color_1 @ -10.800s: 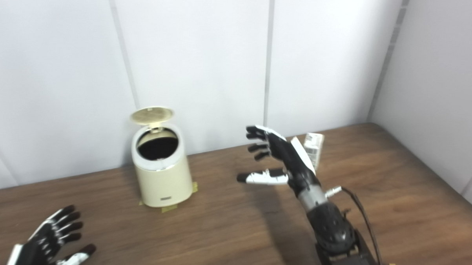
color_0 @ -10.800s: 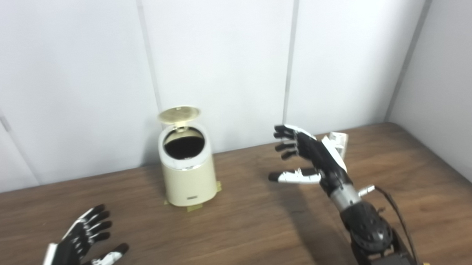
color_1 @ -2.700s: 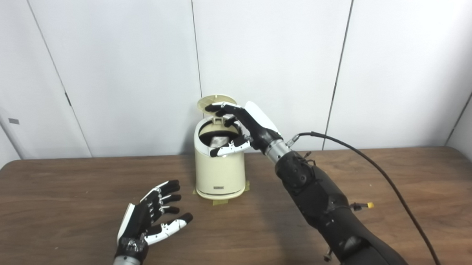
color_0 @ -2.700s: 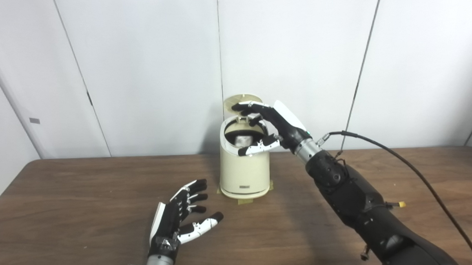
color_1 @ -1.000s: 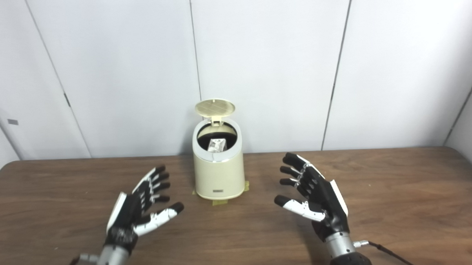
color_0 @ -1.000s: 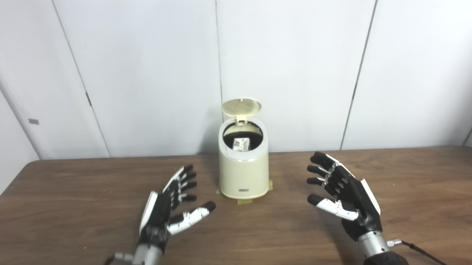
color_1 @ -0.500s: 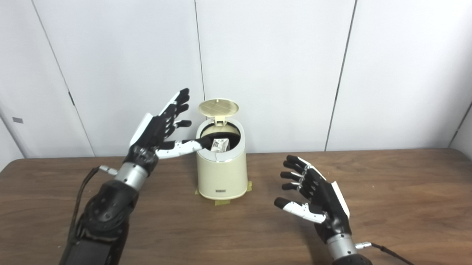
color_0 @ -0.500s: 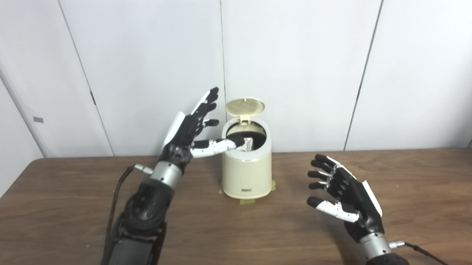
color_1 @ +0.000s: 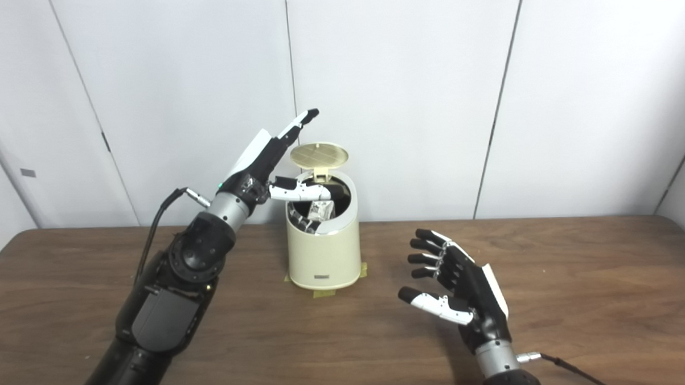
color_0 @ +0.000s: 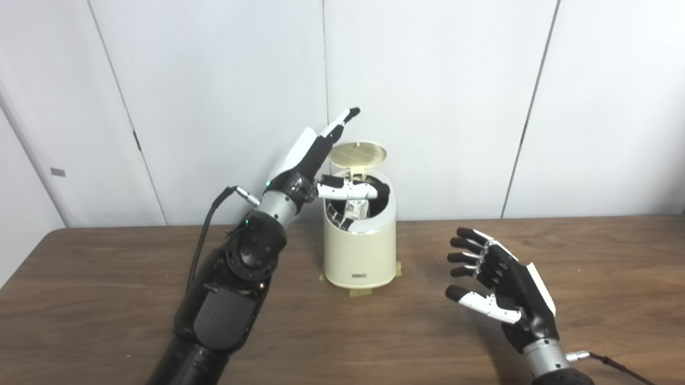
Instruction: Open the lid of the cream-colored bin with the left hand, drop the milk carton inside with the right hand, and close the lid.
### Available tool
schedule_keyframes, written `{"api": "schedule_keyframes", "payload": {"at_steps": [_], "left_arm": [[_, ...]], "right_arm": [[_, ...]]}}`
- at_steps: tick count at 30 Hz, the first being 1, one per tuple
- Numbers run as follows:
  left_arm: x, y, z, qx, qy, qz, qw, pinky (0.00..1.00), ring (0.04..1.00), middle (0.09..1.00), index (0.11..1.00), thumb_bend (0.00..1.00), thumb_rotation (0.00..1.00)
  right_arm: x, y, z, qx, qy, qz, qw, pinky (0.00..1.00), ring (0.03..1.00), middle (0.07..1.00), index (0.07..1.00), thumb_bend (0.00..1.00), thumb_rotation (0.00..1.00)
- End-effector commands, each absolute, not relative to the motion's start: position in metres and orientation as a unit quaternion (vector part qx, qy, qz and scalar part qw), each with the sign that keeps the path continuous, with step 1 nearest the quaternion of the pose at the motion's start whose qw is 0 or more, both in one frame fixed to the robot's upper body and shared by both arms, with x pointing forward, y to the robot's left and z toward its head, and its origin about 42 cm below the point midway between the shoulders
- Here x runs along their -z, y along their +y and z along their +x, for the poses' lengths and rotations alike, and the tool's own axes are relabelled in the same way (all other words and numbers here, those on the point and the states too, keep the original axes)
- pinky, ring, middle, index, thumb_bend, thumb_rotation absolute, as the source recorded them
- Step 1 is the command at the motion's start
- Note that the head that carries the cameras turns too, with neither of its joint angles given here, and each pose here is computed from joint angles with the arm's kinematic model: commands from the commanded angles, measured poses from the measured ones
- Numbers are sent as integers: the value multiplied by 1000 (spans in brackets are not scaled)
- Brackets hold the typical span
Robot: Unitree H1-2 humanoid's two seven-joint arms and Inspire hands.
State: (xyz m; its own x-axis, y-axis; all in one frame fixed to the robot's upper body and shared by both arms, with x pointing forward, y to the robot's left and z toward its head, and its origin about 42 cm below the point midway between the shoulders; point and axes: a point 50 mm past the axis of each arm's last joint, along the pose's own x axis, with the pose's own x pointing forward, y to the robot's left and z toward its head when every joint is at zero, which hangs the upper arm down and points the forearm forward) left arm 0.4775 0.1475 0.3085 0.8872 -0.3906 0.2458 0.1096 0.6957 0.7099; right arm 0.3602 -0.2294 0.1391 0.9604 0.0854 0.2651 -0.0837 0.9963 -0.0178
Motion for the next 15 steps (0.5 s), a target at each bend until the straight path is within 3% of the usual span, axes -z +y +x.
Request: {"api": "schedule_keyframes", "payload": {"at_steps": [1, 7, 15], "left_arm": [[-343, 147, 486, 122, -234, 393, 881, 931, 1000, 1000, 979, 990, 349], [-346, 151, 488, 121, -229, 435, 862, 957, 1000, 1000, 947, 981, 343], [-350, 159, 481, 118, -221, 530, 810, 1000, 1000, 815, 752, 978, 351]], "right_arm": [[-162, -223, 368, -47, -176, 9, 983, 595, 691, 753, 750, 781, 224], [-163, -221, 366, -44, -172, 5, 984, 584, 671, 750, 742, 792, 235], [-164, -220, 366, -45, -165, -3, 985, 567, 659, 744, 740, 795, 258]]}}
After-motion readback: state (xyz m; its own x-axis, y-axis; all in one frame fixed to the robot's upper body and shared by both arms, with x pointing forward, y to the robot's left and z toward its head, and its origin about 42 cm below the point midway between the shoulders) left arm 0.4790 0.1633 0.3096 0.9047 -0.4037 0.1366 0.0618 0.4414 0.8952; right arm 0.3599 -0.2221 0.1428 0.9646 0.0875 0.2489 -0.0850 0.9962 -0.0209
